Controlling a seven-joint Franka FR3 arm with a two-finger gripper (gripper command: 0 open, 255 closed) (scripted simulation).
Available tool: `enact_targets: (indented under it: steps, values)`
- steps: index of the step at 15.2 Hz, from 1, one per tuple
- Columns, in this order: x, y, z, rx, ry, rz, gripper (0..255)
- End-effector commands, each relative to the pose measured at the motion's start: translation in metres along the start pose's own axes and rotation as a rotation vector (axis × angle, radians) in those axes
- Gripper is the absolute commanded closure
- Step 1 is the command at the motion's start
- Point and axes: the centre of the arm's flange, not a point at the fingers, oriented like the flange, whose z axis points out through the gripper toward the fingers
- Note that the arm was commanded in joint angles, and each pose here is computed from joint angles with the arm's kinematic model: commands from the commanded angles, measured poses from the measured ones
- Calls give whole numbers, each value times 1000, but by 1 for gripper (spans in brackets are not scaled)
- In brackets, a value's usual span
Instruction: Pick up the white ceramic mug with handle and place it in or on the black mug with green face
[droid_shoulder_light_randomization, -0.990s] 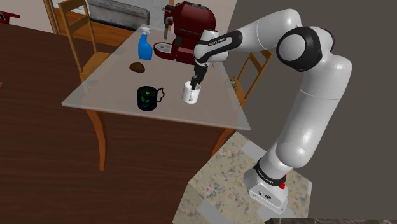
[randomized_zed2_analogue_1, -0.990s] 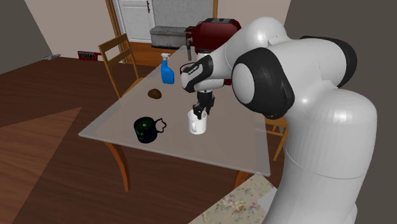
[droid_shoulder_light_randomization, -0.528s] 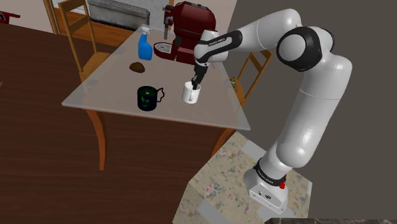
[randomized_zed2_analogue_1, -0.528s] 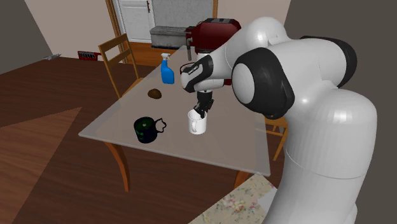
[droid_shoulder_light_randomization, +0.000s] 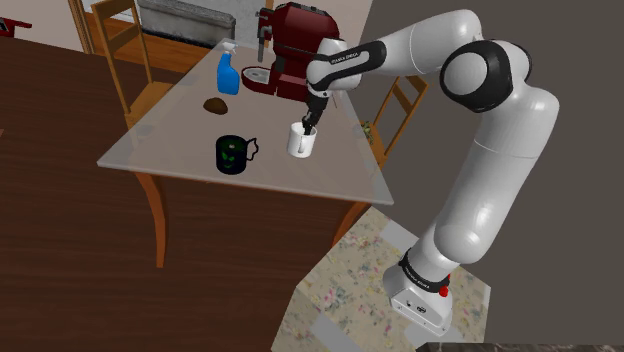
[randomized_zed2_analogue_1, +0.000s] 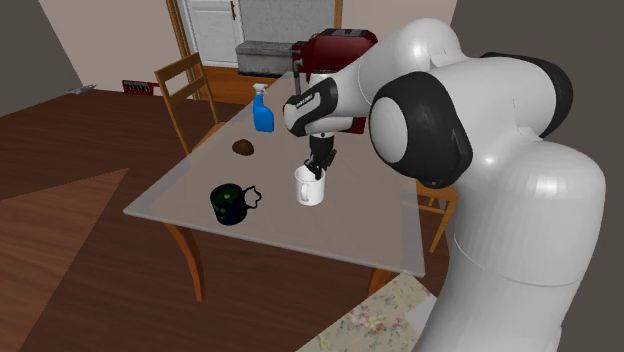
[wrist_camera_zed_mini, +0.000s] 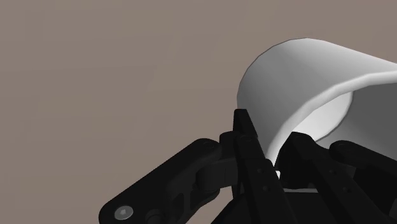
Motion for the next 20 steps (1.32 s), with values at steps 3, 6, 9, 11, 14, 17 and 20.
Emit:
enact_targets:
  steps: [3, 6, 9, 11, 14, 17, 20]
  values:
    - [0, -1, -22, 0, 0, 0, 255]
    - [0, -1, -38, 0, 0, 0, 255]
    - [0, -1, -54, 0, 0, 0, 255]
    - [0, -1, -64, 0, 0, 0, 255]
    - [1, -1, -80, 0, 0, 0, 255]
    - [1, -1, -96, 0, 0, 0, 255]
    - [1, -1, -112, 0, 0, 0, 255]
